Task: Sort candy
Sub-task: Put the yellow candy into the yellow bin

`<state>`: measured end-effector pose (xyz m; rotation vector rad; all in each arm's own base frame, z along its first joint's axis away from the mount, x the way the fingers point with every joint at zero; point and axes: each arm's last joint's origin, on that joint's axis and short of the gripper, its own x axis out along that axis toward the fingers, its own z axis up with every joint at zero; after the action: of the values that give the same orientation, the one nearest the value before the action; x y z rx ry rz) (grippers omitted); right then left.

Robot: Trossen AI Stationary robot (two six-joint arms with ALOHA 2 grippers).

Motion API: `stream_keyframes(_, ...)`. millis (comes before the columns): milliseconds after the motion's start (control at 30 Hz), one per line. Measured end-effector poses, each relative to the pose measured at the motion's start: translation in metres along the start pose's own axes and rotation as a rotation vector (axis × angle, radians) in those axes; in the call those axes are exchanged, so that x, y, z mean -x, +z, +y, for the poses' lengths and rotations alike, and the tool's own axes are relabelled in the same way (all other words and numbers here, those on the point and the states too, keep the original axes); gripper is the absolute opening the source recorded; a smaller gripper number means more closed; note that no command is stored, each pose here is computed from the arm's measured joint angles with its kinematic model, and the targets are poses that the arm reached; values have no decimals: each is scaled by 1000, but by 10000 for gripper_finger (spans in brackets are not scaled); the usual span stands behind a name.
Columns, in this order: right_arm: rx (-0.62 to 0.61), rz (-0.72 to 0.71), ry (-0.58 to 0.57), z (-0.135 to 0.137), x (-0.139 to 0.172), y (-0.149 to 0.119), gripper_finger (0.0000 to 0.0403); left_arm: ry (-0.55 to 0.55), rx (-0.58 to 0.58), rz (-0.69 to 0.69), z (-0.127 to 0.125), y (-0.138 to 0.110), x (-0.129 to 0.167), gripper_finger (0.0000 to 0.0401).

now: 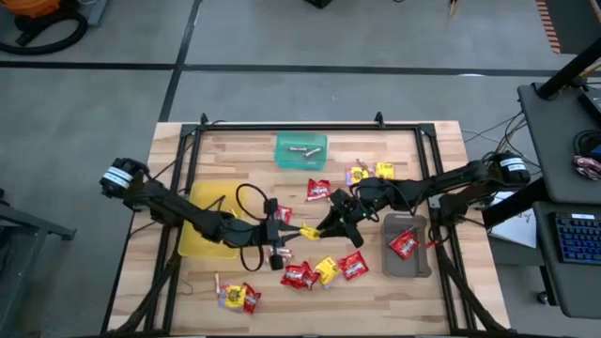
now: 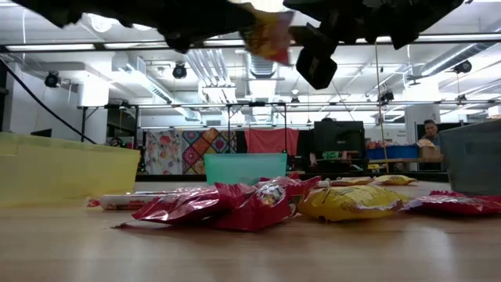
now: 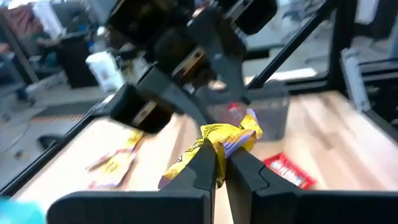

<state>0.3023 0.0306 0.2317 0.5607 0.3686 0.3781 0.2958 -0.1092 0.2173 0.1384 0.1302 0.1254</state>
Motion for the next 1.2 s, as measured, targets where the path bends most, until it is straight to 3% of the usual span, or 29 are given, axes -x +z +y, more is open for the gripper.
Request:
stream_keyframes(200, -9, -22, -147, 4, 14, 3, 169, 82, 68, 191, 17, 33, 45, 0)
stream_keyframes(400, 17, -27, -198, 5, 18, 4, 175, 321, 366, 679, 55, 61, 103, 0)
stream_keyframes(533, 43, -18, -203, 3, 17, 2, 176, 434, 407, 1038, 68, 57, 133, 0)
stream_keyframes(667, 43, -8, -208, 2, 16, 1, 176, 345, 482, 1286, 64, 39, 140, 0)
stream_keyframes(967, 42, 15, -219, 1, 16, -1, 176, 0, 553, 1491, 43, -21, 134, 0)
stream_keyframes(1200, 42, 15, -219, 1, 16, -1, 176, 58, 555, 1565, 46, -55, 140, 3)
